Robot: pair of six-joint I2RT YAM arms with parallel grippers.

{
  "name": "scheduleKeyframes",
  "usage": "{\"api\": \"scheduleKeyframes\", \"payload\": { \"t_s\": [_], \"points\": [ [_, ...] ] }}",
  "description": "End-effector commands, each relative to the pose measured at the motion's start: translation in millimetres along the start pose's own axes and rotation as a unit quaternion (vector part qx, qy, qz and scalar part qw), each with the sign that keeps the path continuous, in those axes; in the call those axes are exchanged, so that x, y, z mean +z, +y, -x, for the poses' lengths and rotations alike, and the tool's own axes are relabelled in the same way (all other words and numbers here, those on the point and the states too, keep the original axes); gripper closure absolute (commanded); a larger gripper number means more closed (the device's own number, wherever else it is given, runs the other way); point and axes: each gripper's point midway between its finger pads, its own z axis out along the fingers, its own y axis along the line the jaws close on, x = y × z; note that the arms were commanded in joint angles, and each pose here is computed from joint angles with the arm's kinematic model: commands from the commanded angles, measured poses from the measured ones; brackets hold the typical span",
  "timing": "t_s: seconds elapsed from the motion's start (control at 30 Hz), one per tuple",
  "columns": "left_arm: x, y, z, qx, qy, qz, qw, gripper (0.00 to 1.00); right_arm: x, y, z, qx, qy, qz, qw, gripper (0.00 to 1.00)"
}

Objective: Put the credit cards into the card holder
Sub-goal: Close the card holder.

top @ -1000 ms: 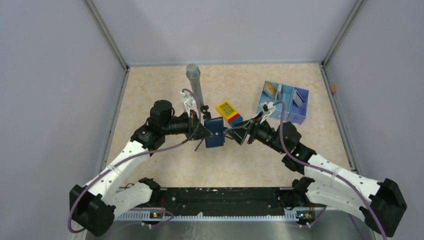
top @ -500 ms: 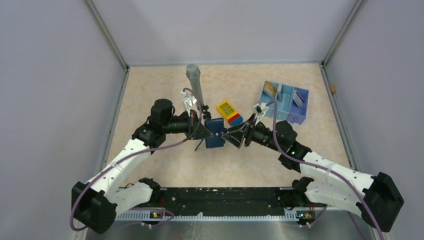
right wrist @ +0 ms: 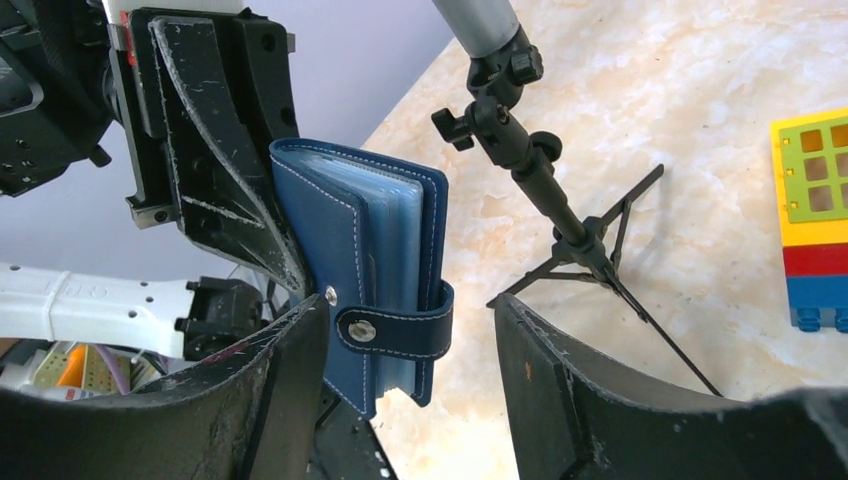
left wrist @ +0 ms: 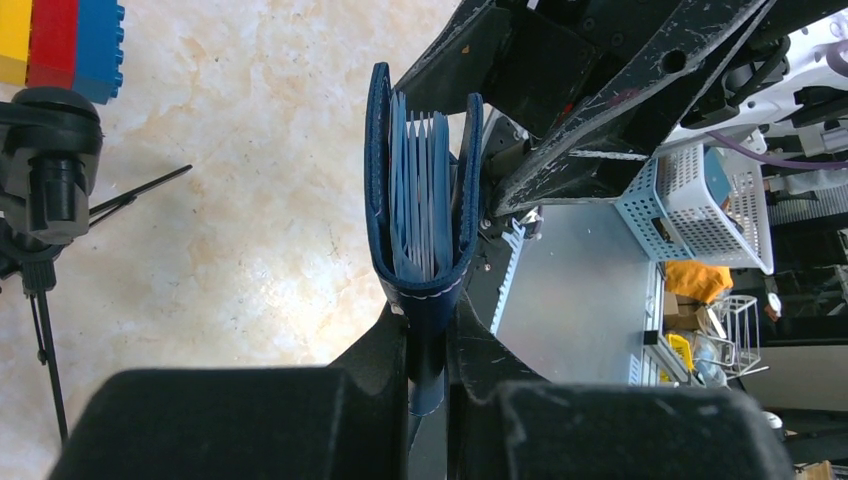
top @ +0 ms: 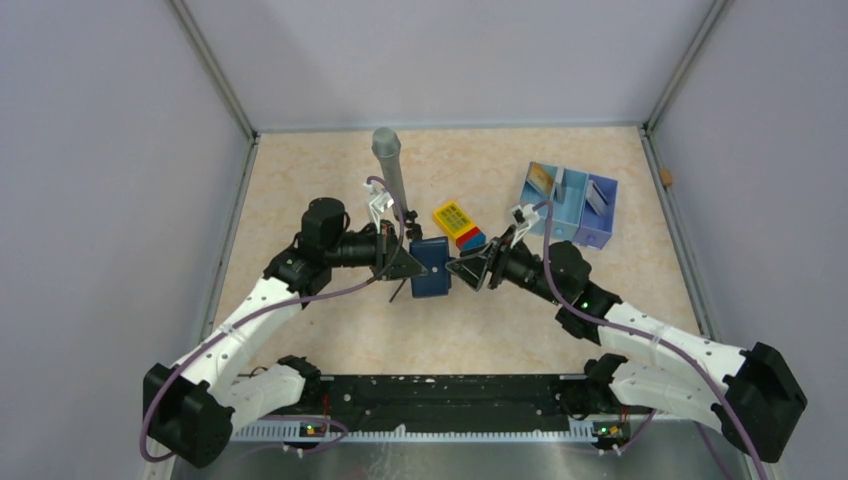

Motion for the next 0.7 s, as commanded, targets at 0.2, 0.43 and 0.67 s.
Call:
{"api": "scheduleKeyframes", "payload": {
  "t_s": [0.2,0.43,0.67],
  "points": [
    [-3,-18,15,0.039,-0.024,-0.033,0.998,1.0,2,29,20,-0.001,-0.032,0.091,0.995,0.44],
    [-2,-9,17,0.03,-0.027,-0.012,0.999,1.0,2,41,14,0.003,-0.011,0.127,0.992,0.48],
    [-2,-6,18,0.026,-0.03,-0.004,0.999,1.0,4,42,2,0.01,0.015,0.139,0.99,0.52]
  ]
}}
